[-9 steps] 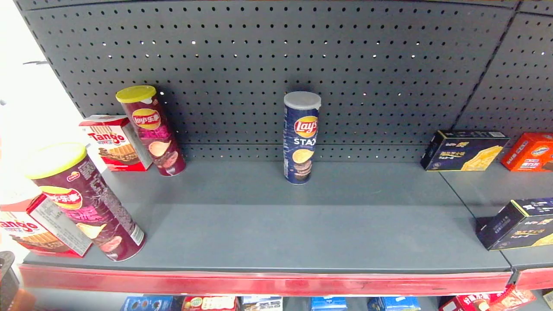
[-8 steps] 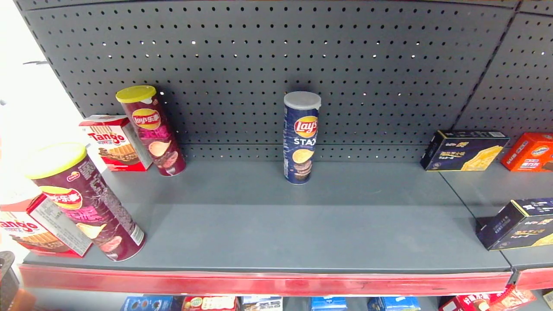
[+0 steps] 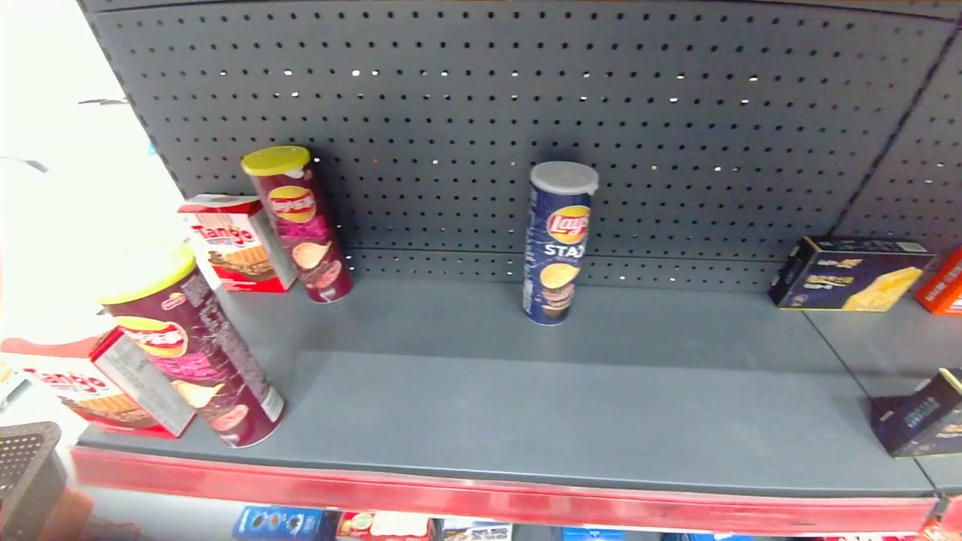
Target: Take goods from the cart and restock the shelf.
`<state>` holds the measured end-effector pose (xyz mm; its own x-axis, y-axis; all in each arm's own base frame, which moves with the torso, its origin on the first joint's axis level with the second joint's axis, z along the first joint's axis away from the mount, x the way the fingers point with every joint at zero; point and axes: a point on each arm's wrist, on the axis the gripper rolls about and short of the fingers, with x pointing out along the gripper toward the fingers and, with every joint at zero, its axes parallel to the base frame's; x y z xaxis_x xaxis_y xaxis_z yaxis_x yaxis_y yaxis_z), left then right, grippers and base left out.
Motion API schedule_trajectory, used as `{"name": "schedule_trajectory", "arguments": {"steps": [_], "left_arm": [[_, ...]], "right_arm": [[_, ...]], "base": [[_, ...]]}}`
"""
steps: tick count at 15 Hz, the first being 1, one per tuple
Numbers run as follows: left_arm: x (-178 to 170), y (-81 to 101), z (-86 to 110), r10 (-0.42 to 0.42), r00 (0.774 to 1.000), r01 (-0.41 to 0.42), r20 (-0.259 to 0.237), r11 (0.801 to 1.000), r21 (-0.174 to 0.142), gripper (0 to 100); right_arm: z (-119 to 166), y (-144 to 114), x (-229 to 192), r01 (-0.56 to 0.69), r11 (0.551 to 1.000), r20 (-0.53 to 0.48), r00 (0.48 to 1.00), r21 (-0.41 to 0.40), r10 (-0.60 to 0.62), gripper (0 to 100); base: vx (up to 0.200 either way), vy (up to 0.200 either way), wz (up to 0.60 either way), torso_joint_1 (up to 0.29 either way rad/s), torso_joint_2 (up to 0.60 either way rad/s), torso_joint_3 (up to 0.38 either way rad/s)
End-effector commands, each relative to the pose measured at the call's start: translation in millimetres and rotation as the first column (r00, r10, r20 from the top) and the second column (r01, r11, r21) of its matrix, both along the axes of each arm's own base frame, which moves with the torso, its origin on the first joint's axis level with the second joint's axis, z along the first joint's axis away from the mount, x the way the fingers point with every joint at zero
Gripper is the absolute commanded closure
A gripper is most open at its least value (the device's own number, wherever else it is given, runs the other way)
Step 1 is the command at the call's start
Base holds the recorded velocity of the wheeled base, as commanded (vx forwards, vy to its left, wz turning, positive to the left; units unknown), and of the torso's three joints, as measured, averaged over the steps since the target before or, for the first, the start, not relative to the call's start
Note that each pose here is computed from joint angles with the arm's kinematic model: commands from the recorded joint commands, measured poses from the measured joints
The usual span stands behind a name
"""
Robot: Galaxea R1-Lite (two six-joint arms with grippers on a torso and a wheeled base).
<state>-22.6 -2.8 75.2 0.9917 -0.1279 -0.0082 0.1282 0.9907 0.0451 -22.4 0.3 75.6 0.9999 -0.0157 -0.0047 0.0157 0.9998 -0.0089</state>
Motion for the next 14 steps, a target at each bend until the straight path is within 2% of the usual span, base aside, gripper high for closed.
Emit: {"name": "schedule_trajectory", "arguments": {"steps": [1, 9, 14], "left_arm": [[0.1, 0.0, 0.1, 0.001, 1.000, -0.001, -0.001, 1.000, 0.000, 0], [0.0, 0.0, 0.1, -0.001, 1.000, 0.001, 0.001, 1.000, 0.003, 0], [0.0, 0.0, 0.1, -0.001, 1.000, 0.001, 0.001, 1.000, 0.003, 0]], "right_arm": [[0.1, 0.0, 0.1, 0.000, 1.000, 0.000, 1.000, 0.000, 0.000, 0], [0.3, 0.0, 0.1, 0.001, 1.000, 0.002, 1.000, 0.001, -0.001, 0], [0.3, 0.0, 0.1, 0.001, 1.000, 0.002, 1.000, 0.003, -0.001, 0]], "base": [[0.000, 0.000, 0.60, 0.007, 0.02, -0.002], [0.000, 0.000, 0.60, 0.004, 0.00, 0.005], [0.000, 0.000, 0.00, 0.000, 0.00, 0.000]]}}
